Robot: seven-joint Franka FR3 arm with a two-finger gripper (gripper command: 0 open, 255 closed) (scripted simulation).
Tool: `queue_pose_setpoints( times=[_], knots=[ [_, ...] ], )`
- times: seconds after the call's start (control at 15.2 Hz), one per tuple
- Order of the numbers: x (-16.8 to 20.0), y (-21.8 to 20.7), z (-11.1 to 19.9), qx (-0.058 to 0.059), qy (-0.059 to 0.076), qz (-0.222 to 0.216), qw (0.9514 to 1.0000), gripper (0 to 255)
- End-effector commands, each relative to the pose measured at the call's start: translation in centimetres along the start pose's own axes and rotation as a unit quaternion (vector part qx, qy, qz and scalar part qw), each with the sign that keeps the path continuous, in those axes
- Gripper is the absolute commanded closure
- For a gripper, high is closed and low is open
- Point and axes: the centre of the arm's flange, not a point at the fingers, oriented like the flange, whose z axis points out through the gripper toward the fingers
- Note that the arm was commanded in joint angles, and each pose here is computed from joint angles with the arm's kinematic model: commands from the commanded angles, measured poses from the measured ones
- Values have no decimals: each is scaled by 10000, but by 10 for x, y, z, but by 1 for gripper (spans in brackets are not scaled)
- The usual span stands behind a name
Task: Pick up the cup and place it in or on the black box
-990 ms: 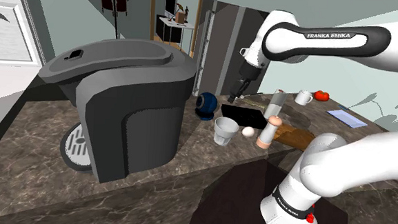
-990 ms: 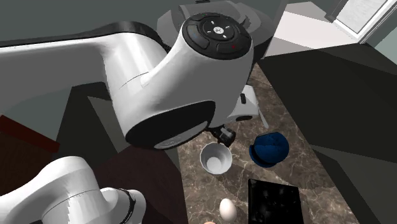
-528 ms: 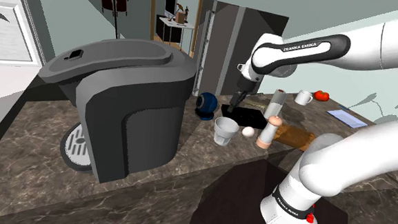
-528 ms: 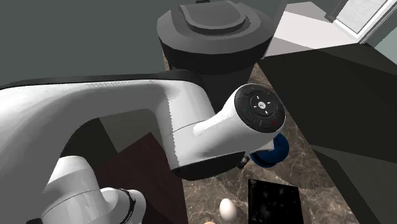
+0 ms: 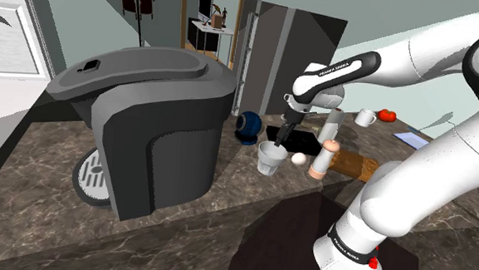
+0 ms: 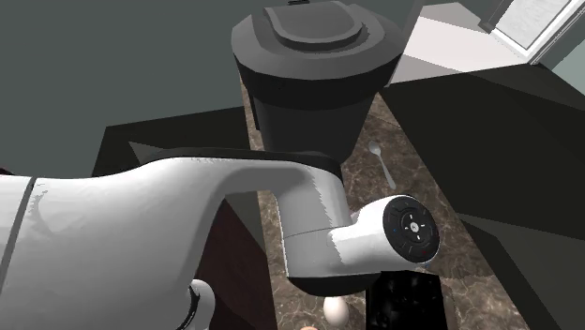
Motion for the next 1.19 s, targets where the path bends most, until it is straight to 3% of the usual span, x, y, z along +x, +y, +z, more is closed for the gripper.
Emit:
queue_pose_setpoints(
  times=[0.0, 0.33, 0.86, 0.92, 1.12],
  knots=[
    [0, 3, 11, 2, -6, 0, 10000, 0],
    [0, 3, 41, 2, -6, 0, 10000, 0],
    [0, 3, 41, 2, -6, 0, 10000, 0],
    [0, 3, 41, 2, -6, 0, 10000, 255],
    [0, 3, 41, 2, -6, 0, 10000, 255]
  ],
)
